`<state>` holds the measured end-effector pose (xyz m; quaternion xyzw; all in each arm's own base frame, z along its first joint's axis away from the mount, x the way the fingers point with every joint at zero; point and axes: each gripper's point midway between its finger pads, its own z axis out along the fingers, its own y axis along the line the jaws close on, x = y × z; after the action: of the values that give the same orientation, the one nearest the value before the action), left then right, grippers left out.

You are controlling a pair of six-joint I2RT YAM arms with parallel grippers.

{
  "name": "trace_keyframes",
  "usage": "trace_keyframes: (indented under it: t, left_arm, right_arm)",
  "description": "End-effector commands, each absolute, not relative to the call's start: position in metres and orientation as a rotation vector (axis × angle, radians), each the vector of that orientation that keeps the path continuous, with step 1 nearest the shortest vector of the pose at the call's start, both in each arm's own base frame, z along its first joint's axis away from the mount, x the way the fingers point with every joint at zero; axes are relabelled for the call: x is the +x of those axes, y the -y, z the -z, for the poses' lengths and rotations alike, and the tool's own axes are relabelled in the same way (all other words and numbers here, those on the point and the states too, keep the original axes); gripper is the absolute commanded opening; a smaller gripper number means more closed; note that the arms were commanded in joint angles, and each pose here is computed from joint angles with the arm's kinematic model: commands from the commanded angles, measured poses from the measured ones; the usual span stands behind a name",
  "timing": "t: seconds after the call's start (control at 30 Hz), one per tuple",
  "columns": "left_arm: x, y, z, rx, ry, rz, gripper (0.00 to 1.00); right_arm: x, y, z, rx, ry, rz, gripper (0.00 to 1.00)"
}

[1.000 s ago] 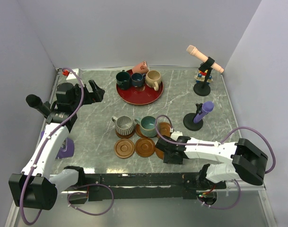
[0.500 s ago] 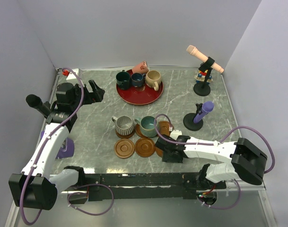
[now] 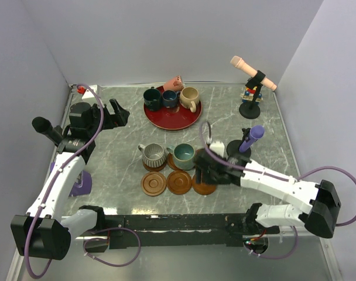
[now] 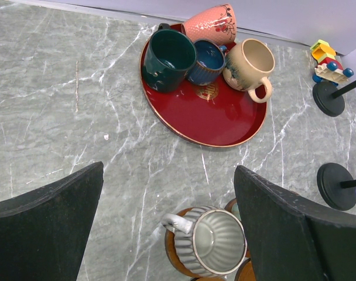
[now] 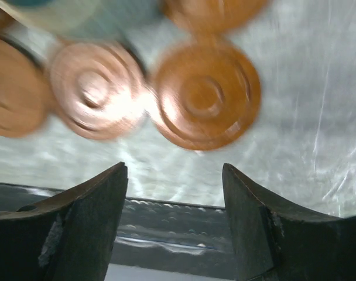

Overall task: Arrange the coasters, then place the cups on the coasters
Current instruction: Move the coaster to the center of the board, then pick up the cup from the coaster.

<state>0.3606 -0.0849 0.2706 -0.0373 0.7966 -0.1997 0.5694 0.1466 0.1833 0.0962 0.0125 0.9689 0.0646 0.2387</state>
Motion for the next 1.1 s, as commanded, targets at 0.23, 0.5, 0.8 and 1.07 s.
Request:
trace_keyframes:
  t: [0.23, 0.5, 0.8, 1.07]
  left_arm:
    - [0.36, 0.091, -0.285, -0.056, -1.82, 0.497, 0.97]
    - [0.36, 0.094, -0.285, -0.046, -1.822, 0.514, 0.97]
    - [0.359, 0.094, -0.287, -0.044, -1.818, 0.52, 0.97]
    - [0.359, 0.094, -0.287, -0.044, -1.819, 0.517, 0.97]
  right_arm:
    - [0.257, -0.206, -0.163, -0.091, -2.572, -0.116, 0.65]
    - [0.29, -0.209, -0.14, -0.141, -2.619, 0.08, 0.6]
    - [0.296, -0.215, -0.112, -0.17, -2.668, 0.105, 0.54]
    - [0.3, -0.216, -0.099, -0.158, -2.687, 0.141, 0.45]
